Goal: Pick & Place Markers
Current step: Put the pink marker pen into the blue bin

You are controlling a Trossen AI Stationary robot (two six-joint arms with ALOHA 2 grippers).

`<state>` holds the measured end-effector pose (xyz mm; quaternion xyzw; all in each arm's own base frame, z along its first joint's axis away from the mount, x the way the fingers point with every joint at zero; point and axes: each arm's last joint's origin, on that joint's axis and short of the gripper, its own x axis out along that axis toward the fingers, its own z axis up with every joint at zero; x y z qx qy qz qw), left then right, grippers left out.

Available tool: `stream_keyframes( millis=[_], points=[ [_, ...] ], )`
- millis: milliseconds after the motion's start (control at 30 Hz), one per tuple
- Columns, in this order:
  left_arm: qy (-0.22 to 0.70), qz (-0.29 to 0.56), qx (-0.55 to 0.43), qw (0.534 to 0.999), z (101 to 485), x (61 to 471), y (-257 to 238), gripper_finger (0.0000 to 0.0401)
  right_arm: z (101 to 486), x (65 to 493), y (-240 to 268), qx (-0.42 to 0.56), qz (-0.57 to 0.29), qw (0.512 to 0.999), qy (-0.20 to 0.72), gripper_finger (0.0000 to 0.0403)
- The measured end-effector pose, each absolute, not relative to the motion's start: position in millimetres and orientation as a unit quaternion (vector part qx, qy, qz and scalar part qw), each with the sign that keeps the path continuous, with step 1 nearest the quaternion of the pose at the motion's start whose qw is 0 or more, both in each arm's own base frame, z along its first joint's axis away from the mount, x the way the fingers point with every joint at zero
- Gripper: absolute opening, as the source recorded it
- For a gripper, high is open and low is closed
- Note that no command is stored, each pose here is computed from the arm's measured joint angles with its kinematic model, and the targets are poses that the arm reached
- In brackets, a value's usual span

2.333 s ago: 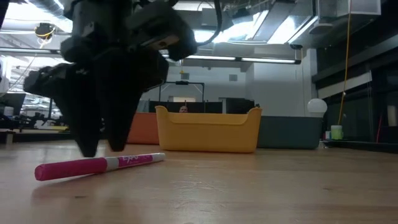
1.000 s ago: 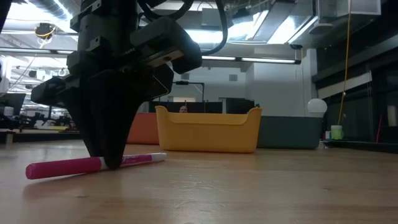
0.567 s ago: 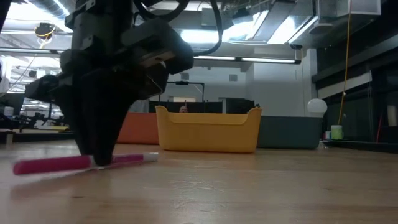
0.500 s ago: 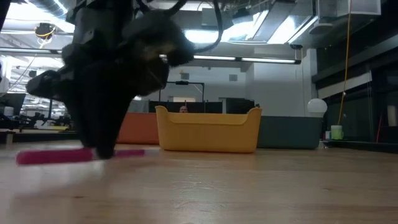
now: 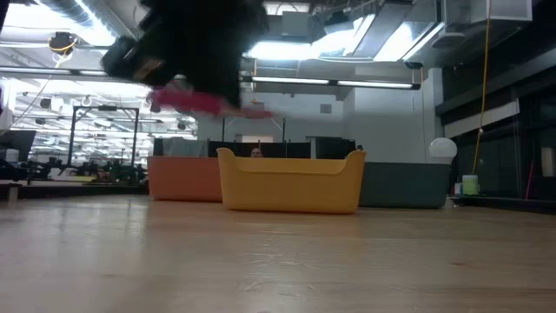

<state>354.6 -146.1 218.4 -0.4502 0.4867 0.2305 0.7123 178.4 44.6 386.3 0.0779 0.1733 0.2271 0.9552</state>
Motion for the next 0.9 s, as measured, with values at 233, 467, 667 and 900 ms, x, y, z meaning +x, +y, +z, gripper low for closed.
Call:
stream_keyframes(
  millis=[233, 467, 667, 900],
  points=[
    [0.423, 0.216, -0.433, 0.766, 255.9, 355.1, -139.7, 0.0024, 388.0, 178.9, 44.7, 0.078, 0.228, 0.957, 0.164, 0.0002],
    [0.357, 0.208, -0.402, 0.817, 290.5, 350.3, -131.3, 0.0024, 390.9, 179.7, 44.9, 0.077, 0.23, 0.959, 0.149, 0.0002],
    [0.314, 0.197, -0.359, 0.856, 318.0, 343.5, -125.6, 0.0024, 394.2, 180.6, 45.0, 0.076, 0.23, 0.961, 0.131, 0.0002],
    [0.234, 0.173, -0.312, 0.904, 351.8, 333.9, -118.6, 0.0024, 399.6, 182.4, 43.7, 0.072, 0.207, 0.971, 0.1, 0.0002]
  ],
)
